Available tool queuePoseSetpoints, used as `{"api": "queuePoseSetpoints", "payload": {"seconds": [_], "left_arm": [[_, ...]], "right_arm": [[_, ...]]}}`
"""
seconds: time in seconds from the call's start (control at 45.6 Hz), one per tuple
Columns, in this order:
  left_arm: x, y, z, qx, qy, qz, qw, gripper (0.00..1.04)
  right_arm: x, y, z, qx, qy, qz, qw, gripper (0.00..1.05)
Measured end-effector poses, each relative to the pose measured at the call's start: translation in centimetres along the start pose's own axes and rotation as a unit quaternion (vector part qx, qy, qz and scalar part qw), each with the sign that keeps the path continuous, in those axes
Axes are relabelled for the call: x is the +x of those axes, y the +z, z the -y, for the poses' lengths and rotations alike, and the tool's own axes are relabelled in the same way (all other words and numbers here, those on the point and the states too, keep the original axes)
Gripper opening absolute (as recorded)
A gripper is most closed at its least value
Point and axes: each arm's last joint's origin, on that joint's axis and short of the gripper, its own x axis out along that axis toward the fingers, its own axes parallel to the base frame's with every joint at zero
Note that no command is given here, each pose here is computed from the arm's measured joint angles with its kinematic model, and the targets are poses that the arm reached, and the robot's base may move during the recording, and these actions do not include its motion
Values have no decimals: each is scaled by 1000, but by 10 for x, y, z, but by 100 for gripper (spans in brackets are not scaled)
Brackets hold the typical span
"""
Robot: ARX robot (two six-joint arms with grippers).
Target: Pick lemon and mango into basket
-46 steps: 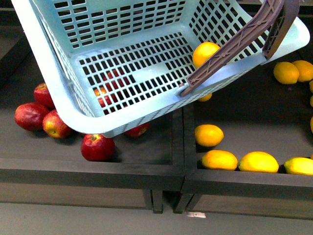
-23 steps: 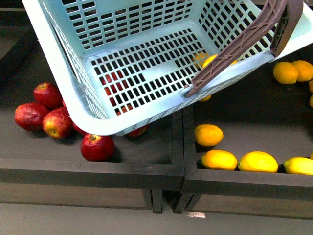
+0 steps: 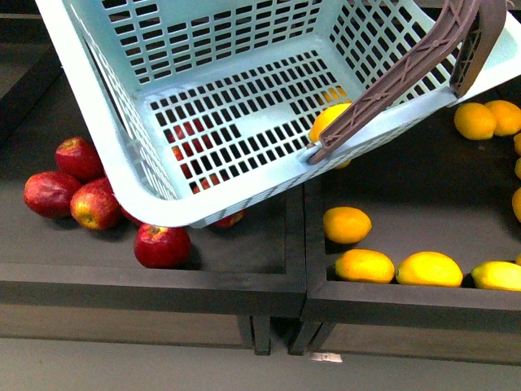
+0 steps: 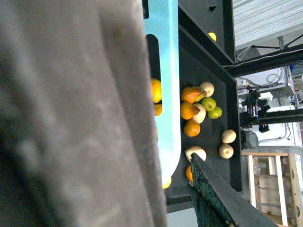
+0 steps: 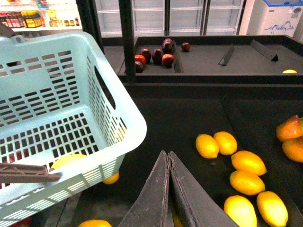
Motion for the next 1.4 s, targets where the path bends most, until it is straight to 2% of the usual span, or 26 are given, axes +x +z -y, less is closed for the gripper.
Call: {"api": "queuePoseSetpoints", "payload": {"seconds": [0.11, 0.153, 0.417, 0.68, 0.811, 1.403], "left_arm": [[0, 0, 0, 0, 0, 1, 1000, 29], [0, 0, 0, 0, 1, 1, 1000, 29], [0, 0, 0, 0, 1, 2, 1000, 29], [0, -3, 2, 4, -1, -2, 1000, 29], [1, -6, 4, -1, -10, -16, 1000, 29], [0, -1, -1, 0, 3, 1, 1000, 29]], "right_arm": [[-10, -3, 0, 0, 0, 0, 1000, 2], [-13, -4, 0, 0, 0, 0, 1000, 6], [-14, -3, 0, -1, 0, 4, 1000, 56], [-15, -3, 0, 0, -2, 4, 1000, 98], [-15, -3, 0, 0, -1, 5, 1000, 96], [-15, -4, 0, 0, -1, 5, 1000, 96]]}}
